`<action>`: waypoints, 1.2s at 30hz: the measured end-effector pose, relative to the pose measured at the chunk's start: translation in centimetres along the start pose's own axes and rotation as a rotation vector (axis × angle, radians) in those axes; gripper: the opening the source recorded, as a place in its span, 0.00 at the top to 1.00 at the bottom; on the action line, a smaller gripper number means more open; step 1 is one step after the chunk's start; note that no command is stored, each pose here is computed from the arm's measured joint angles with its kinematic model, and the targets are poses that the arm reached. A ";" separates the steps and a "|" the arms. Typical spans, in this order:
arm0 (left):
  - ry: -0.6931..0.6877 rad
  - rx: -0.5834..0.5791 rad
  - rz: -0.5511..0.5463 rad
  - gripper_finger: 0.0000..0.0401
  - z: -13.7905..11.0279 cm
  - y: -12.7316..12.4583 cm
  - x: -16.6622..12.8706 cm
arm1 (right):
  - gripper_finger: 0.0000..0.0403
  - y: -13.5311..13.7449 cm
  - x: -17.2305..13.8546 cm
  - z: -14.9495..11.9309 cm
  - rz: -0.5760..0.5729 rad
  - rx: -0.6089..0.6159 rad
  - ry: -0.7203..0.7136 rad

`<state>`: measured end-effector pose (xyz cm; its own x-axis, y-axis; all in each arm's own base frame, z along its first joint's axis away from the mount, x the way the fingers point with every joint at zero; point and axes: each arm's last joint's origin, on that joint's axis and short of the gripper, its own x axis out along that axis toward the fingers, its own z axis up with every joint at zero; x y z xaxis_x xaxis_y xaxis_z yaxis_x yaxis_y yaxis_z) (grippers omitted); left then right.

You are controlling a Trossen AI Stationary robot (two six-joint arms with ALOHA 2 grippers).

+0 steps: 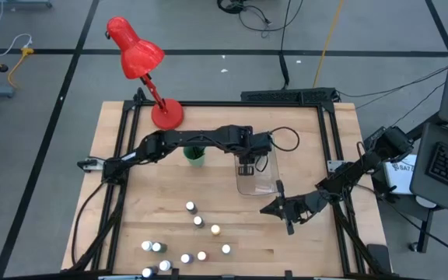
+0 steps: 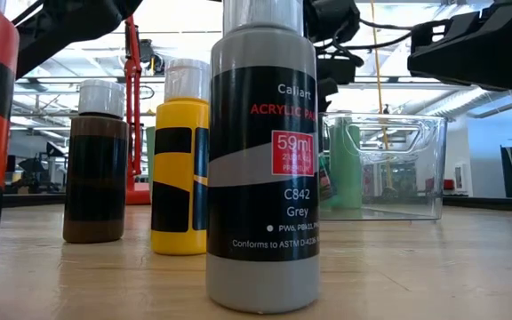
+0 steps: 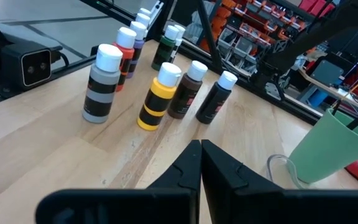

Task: Pick & Place Paint Supplies
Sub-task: Put the small green paint bottle into the transparent bin, then put the small black paint bottle into the transparent bin

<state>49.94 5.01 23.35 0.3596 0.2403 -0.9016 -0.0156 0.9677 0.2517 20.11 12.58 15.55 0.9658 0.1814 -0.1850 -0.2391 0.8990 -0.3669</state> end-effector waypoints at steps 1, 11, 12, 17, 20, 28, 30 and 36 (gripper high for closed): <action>-0.001 -0.005 0.001 0.64 0.0 0.0 0.0 | 0.99 0.0 0.0 0.0 0.000 0.001 0.000; -0.032 0.101 -0.001 0.53 0.4 -1.0 -2.1 | 0.99 0.0 0.0 0.0 0.001 0.002 0.002; -0.038 0.119 -0.003 0.53 0.5 -1.3 -2.7 | 0.99 0.0 0.0 0.0 0.002 0.001 0.004; -0.076 0.169 0.008 0.54 -0.2 -2.6 -9.3 | 0.99 0.0 0.0 -0.1 0.003 0.000 0.007; -0.072 0.159 0.016 0.56 -1.8 -3.5 -14.4 | 0.99 0.0 0.0 -0.1 0.004 0.007 0.012; -0.112 -0.004 -0.092 0.59 -8.4 -5.3 -26.5 | 0.99 0.0 0.0 -0.1 0.001 0.027 0.007; -0.140 -0.030 -0.135 0.59 -10.1 -5.8 -28.6 | 0.99 0.0 0.0 0.0 -0.001 0.038 0.002; -0.144 0.056 -0.137 0.59 -15.3 -7.4 -30.5 | 0.99 0.0 0.0 0.0 -0.002 0.052 0.001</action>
<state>24.79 -8.29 43.65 0.4845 0.0899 -0.8702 0.0925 0.9839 0.1532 20.10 12.57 15.54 0.9662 0.1795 -0.1852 -0.2319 0.9189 -0.3192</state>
